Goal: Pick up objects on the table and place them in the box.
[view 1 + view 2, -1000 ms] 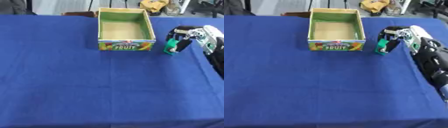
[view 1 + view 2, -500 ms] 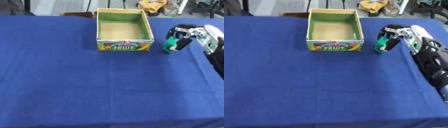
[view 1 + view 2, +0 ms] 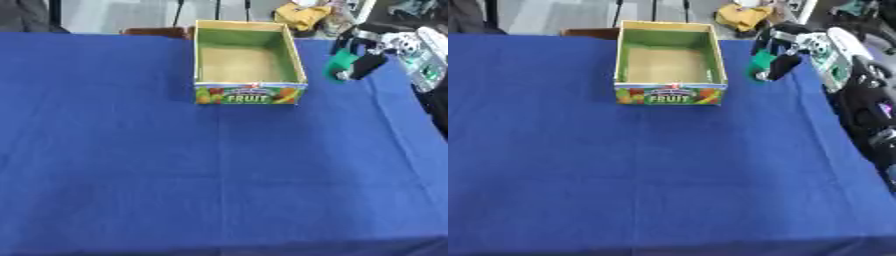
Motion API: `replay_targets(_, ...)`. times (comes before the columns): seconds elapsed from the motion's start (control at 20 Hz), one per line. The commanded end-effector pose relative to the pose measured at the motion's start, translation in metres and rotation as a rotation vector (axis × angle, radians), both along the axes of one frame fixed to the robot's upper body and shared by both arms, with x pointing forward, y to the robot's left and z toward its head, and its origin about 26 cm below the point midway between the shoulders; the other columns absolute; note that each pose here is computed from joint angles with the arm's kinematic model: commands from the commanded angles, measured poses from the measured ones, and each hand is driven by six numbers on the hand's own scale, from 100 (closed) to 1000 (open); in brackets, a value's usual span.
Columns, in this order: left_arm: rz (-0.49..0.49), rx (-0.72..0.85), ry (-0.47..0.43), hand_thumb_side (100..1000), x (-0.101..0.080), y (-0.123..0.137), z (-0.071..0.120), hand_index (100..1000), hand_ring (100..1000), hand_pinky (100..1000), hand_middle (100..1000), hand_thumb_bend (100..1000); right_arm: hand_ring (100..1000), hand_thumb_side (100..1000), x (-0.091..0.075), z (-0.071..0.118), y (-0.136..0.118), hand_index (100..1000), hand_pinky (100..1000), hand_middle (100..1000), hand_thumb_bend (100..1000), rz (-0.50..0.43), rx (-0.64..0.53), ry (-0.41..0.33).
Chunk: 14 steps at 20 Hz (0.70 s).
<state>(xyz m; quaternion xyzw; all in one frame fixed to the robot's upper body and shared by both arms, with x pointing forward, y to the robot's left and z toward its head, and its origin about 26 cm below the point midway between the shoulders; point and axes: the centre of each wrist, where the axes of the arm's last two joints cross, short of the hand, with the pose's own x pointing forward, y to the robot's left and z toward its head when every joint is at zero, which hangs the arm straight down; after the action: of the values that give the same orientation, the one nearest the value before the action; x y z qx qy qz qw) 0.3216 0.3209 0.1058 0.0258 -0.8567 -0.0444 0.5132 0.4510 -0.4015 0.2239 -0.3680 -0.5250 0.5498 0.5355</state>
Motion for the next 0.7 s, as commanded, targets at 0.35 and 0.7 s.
replay_targets(0.35,0.002,0.027,-0.020,698,-0.001,0.006,0.008,798,803,665,712,615,142,100,0.014,0.049,0.030,726,157,468,100,0.041,0.045,-0.137)
replay_targets(0.7,-0.013,0.023,-0.022,697,0.000,0.003,0.009,798,803,664,711,618,141,100,0.029,0.041,0.044,727,167,473,100,0.008,0.108,-0.152)
